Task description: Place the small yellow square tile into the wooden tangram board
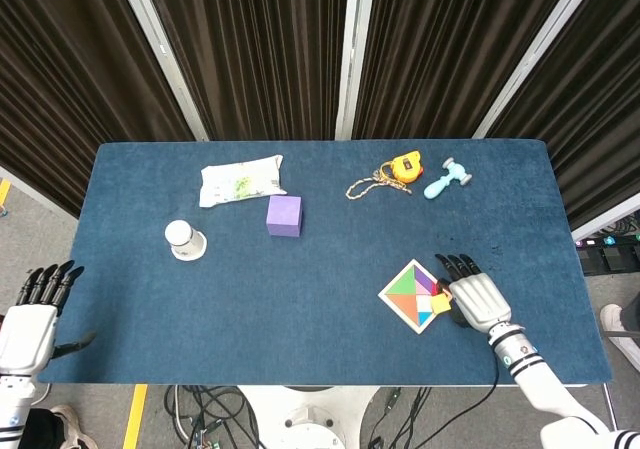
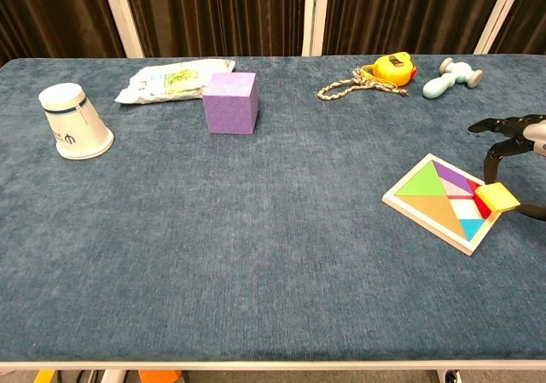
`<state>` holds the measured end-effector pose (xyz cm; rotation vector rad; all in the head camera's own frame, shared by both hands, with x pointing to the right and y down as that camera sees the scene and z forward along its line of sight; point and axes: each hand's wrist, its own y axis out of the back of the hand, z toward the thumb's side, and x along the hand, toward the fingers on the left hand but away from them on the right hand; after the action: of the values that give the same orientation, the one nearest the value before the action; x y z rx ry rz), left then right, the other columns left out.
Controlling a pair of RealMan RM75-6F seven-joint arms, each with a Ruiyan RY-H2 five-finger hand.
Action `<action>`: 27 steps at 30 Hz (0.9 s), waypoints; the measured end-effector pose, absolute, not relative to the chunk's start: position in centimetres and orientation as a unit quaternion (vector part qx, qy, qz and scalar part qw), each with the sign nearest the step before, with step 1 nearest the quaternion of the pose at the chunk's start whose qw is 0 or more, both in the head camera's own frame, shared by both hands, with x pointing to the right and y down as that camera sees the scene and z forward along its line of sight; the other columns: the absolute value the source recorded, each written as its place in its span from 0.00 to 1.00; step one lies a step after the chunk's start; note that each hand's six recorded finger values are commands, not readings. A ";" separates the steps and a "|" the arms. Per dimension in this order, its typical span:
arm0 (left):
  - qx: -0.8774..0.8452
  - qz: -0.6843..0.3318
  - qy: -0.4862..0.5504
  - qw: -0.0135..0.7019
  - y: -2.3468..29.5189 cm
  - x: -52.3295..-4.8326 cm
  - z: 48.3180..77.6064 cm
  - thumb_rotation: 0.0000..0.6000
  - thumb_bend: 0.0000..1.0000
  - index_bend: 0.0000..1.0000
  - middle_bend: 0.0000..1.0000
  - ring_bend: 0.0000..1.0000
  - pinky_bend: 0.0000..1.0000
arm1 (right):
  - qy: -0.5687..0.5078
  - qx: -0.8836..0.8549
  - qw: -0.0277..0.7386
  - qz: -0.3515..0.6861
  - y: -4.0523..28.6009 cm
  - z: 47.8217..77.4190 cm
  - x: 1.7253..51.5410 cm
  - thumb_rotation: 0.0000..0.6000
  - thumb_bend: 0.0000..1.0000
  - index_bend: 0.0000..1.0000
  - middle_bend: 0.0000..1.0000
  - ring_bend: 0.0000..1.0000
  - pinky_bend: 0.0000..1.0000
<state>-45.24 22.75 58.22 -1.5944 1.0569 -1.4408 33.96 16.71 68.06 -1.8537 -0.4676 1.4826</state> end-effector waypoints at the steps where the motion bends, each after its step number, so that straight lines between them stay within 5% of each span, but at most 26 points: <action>1: -0.620 -0.560 0.412 0.365 22.7 -45.2 58.2 1.00 0.00 0.11 0.05 0.00 0.05 | -0.184 -0.718 0.345 0.576 16.6 68.1 33.9 1.00 0.23 0.56 0.00 0.00 0.00; 27: -0.620 -0.552 0.435 0.348 23.2 -46.9 58.2 1.00 0.00 0.11 0.05 0.00 0.05 | -0.197 -0.708 0.290 0.614 16.4 68.6 30.9 1.00 0.20 0.57 0.00 0.00 0.00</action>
<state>-46.86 23.20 58.23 -1.6075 1.1284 -1.4304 30.90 16.35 68.63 -1.8875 -0.5261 1.6368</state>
